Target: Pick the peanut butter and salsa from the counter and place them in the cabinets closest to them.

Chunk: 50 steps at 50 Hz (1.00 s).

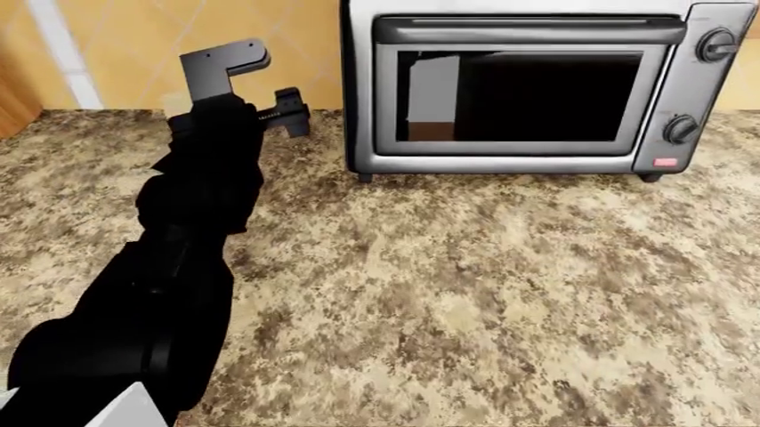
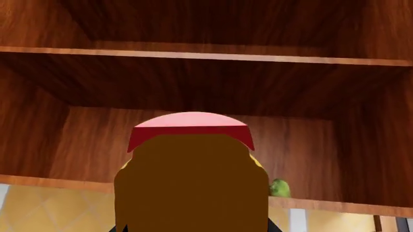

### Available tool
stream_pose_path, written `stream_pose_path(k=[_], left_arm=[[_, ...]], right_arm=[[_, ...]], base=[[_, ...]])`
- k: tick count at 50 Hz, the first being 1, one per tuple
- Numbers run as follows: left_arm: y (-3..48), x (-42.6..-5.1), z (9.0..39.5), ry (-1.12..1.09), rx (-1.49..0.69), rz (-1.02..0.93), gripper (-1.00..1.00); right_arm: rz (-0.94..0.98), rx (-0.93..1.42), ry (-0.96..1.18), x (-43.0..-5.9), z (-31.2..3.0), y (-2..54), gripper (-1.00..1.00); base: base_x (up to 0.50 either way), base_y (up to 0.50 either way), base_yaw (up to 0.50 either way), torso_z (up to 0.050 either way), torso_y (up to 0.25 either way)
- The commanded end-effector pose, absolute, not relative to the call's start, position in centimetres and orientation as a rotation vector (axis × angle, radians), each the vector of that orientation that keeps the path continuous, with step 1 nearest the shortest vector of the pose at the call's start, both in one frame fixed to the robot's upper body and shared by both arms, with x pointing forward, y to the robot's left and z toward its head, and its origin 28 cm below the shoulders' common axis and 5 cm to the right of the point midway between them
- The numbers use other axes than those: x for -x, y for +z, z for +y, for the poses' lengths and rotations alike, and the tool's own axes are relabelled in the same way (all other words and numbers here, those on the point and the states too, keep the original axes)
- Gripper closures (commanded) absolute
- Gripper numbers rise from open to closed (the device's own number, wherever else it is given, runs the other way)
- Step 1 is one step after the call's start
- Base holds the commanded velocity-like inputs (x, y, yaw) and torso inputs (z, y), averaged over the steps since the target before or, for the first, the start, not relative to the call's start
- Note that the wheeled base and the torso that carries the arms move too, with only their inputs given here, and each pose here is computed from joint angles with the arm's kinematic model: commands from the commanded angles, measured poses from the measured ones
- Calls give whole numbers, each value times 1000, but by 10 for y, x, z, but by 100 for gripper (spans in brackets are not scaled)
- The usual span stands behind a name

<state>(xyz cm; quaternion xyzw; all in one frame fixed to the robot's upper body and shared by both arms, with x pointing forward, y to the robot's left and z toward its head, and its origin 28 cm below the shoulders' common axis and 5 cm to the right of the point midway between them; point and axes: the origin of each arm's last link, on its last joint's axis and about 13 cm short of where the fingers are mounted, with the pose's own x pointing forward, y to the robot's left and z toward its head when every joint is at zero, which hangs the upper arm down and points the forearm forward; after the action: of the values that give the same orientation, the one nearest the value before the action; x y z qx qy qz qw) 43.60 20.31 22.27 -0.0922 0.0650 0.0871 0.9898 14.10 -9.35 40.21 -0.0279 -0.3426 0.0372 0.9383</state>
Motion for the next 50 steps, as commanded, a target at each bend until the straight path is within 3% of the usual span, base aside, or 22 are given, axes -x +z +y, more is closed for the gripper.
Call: stream_pose_path(k=[1,50], left_arm=[[216,-436,204,164,251,119,-100],[215,-435,207,172,334,135,-100]], right_arm=[[-706,83,82,-143,-92,411,100],[-724,38,136,-145,-90,391,100]], base=[[500,0,0,0,0],[473,0,0,0,0]])
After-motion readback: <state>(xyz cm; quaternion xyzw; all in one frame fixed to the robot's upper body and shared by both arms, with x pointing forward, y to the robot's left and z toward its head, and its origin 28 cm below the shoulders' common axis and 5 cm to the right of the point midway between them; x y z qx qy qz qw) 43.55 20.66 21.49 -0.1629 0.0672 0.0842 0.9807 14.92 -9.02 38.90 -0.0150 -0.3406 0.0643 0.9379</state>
